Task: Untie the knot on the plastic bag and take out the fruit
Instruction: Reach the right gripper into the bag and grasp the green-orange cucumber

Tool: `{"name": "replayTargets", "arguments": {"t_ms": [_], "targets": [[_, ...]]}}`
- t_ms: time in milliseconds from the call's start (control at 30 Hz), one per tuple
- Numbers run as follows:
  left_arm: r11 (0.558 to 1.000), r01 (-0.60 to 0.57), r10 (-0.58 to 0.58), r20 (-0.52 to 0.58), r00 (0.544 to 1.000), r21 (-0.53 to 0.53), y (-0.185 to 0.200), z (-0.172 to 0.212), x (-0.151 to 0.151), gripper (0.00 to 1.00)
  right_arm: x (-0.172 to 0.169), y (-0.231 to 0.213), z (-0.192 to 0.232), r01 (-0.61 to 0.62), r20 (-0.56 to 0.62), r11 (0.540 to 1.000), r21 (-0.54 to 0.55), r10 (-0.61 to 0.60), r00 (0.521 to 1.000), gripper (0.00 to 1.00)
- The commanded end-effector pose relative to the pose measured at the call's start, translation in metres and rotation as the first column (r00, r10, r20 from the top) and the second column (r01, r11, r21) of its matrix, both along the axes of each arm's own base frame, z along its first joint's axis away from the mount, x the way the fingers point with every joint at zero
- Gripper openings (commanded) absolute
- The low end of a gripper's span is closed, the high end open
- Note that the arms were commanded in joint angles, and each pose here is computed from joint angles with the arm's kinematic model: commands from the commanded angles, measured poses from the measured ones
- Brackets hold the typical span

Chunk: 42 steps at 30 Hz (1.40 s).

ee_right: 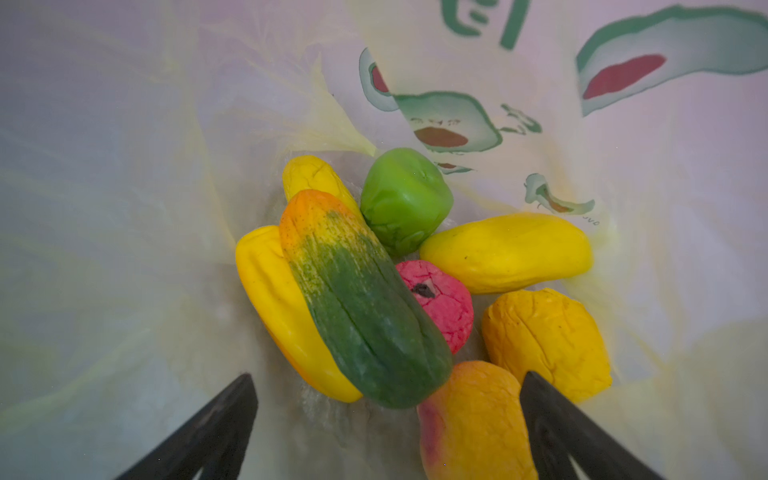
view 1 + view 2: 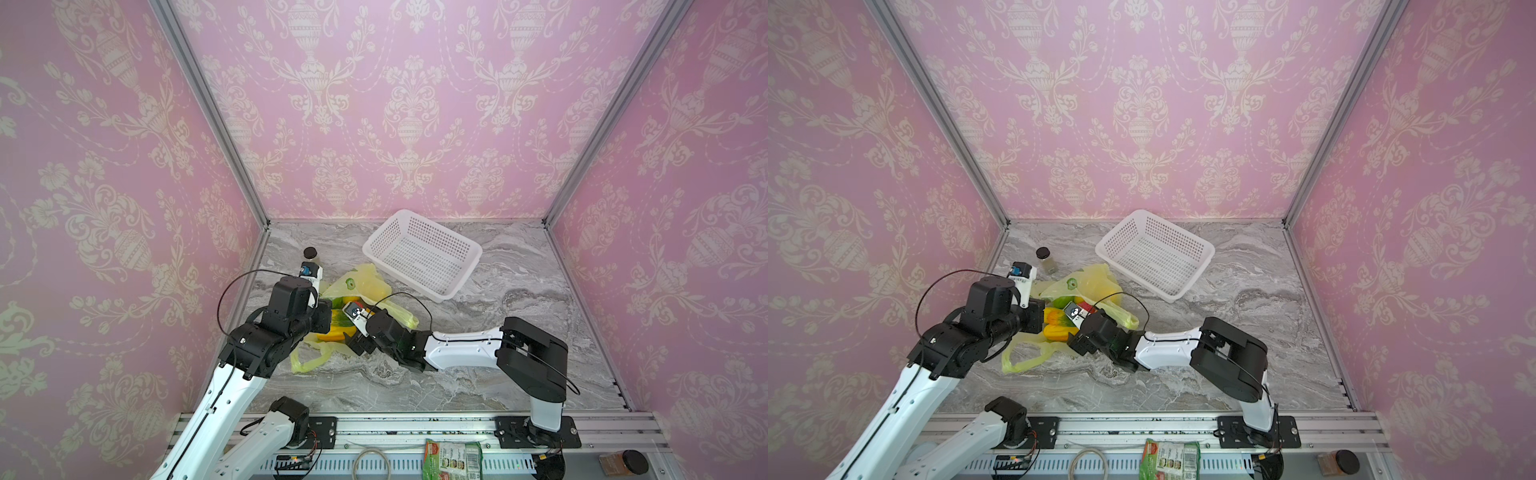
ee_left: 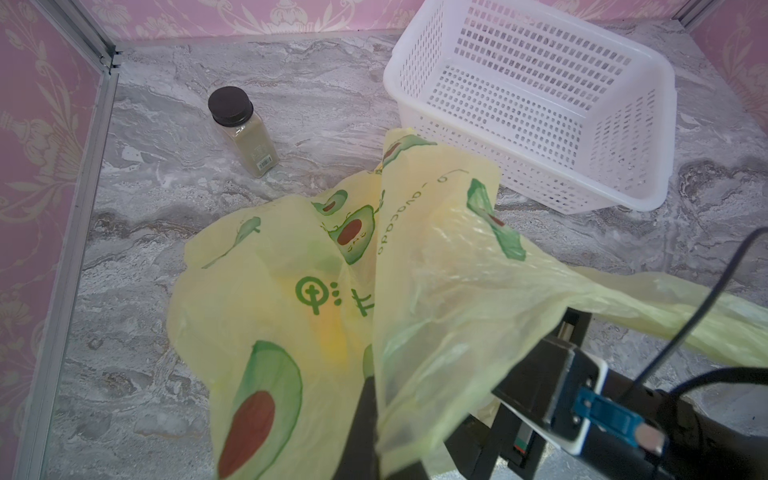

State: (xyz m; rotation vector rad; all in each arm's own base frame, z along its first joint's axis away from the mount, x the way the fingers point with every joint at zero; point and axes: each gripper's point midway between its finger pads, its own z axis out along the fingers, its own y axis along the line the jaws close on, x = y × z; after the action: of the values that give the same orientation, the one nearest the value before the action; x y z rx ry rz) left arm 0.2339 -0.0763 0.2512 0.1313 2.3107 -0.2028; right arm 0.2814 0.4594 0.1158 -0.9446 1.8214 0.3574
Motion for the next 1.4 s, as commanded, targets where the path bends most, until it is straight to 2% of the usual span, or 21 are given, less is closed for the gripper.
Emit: {"name": "replayTargets", "arguments": {"t_ms": [0, 133, 300, 400, 567, 900, 933, 1067, 1167, 1367], "targets": [[1.0, 0.013, -0.013, 0.008, 1.0, -0.006, 0.001, 0.0, -0.005, 0.0, 0.012, 0.011, 0.001, -0.02, -0.057, 0.999, 0.032, 0.022, 0.998, 1.0], [1.0, 0.0, 0.0, 0.023, 1.0, -0.001, 0.004, 0.002, -0.005, 0.0, 0.016, 0.021, -0.006, -0.081, -0.111, 0.995, 0.05, 0.086, 0.99, 1.0], [1.0, -0.012, 0.012, -0.015, 1.0, 0.018, 0.006, -0.007, -0.001, 0.0, 0.003, 0.034, -0.016, -0.176, -0.165, 0.983, 0.051, 0.182, 0.969, 1.0], [1.0, -0.016, 0.016, 0.001, 1.0, 0.01, 0.007, -0.004, -0.002, 0.0, -0.004, 0.039, -0.019, -0.211, -0.199, 0.975, 0.062, 0.219, 0.955, 0.99], [1.0, -0.02, 0.02, 0.003, 1.0, 0.011, 0.007, -0.004, -0.003, 0.0, -0.016, 0.047, -0.021, -0.274, -0.234, 0.957, 0.096, 0.29, 0.928, 0.93], [0.999, -0.033, 0.033, 0.009, 0.999, 0.015, 0.01, -0.003, -0.003, 0.0, 0.004, 0.054, -0.04, -0.196, -0.262, 0.98, 0.04, 0.199, 0.944, 0.85], [0.999, -0.033, 0.033, 0.007, 0.999, 0.014, 0.01, -0.004, -0.003, 0.0, 0.004, 0.054, -0.041, -0.191, -0.266, 0.981, 0.038, 0.194, 0.944, 0.82], [1.0, -0.024, 0.024, -0.009, 1.0, 0.018, 0.008, -0.007, -0.001, 0.0, 0.002, 0.051, -0.03, -0.188, -0.254, 0.98, 0.07, 0.199, 0.946, 0.55], [0.999, -0.032, 0.032, -0.016, 0.999, 0.026, 0.009, -0.008, -0.001, 0.0, 0.002, 0.043, -0.011, -0.163, -0.224, 0.981, 0.105, 0.183, 0.957, 0.39], [0.998, -0.05, 0.05, 0.005, 0.999, 0.028, 0.013, -0.005, -0.003, 0.0, -0.019, 0.02, 0.024, -0.175, -0.193, 0.964, 0.202, 0.214, 0.958, 0.25]]}}
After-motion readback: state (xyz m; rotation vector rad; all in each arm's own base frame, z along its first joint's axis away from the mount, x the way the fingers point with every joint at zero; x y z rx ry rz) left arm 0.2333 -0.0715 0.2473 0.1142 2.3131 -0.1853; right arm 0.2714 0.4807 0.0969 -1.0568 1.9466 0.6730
